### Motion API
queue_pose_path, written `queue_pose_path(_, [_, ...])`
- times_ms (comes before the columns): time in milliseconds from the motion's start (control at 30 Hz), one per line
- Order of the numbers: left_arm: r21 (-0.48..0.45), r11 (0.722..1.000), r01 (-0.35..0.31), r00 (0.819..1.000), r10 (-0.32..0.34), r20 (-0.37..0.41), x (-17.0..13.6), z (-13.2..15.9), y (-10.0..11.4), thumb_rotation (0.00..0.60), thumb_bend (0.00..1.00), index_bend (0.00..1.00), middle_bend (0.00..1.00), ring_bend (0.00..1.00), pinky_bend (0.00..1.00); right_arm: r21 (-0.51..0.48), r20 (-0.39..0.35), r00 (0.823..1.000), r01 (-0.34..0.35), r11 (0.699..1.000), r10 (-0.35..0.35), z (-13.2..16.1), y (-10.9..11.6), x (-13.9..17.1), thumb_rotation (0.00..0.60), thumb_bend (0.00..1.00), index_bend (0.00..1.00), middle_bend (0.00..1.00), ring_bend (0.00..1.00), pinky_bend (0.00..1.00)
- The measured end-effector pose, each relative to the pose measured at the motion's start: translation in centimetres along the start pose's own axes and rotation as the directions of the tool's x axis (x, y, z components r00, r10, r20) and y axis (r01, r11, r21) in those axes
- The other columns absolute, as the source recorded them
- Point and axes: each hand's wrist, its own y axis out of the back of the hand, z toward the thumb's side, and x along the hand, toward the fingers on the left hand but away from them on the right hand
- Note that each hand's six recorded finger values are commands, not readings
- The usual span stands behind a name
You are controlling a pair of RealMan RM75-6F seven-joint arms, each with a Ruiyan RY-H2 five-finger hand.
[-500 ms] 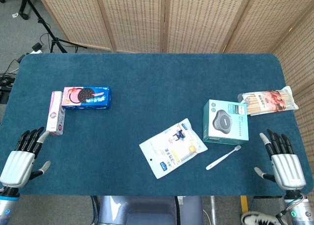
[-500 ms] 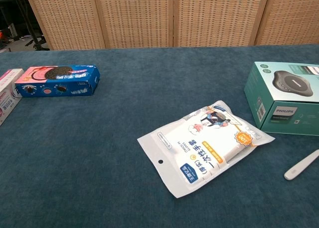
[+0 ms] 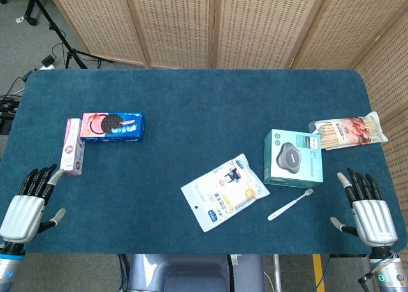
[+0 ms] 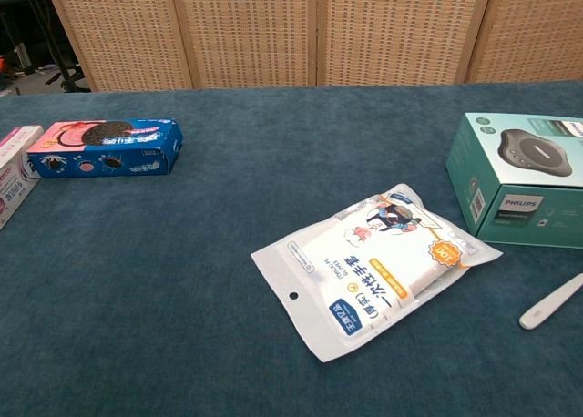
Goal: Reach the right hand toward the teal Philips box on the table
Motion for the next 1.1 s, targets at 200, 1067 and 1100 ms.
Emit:
queue_pose_path(200, [0.001, 1.0, -0.006, 1.0, 0.006, 0.003, -0.06, 0.1, 0.08, 0.6, 0.27, 0.0, 0.0, 0.0, 0.0, -0.003, -0.003, 1.0, 0.002, 1.0, -0.002, 0.07, 0.04, 0.0, 0.6, 0.16, 0.0, 0.0, 0.0, 0.0])
queue_pose_path(1067, [-0.011, 0.998, -0.065, 0.998, 0.065, -0.004, -0.01, 0.22, 0.73, 0.6, 0.36, 0.21, 0.19, 0.27, 0.2, -0.007, -0.012, 1.0, 0.024, 1.0, -0.024, 0.22, 0.25, -0.04, 0.6, 0.16, 0.0, 0.0, 0.0, 0.0])
queue_pose_path(1100, [-0.014, 0.997, -0.078, 0.997, 0.078, -0.006, 0.01, 0.26, 0.86, 0.6, 0.38, 0.33, 0.29, 0.36, 0.27, -0.009, -0.015, 0.999, 0.03, 0.999, -0.031, 0.26, 0.36, -0.06, 0.6, 0.16, 0.0, 0.0, 0.0, 0.0])
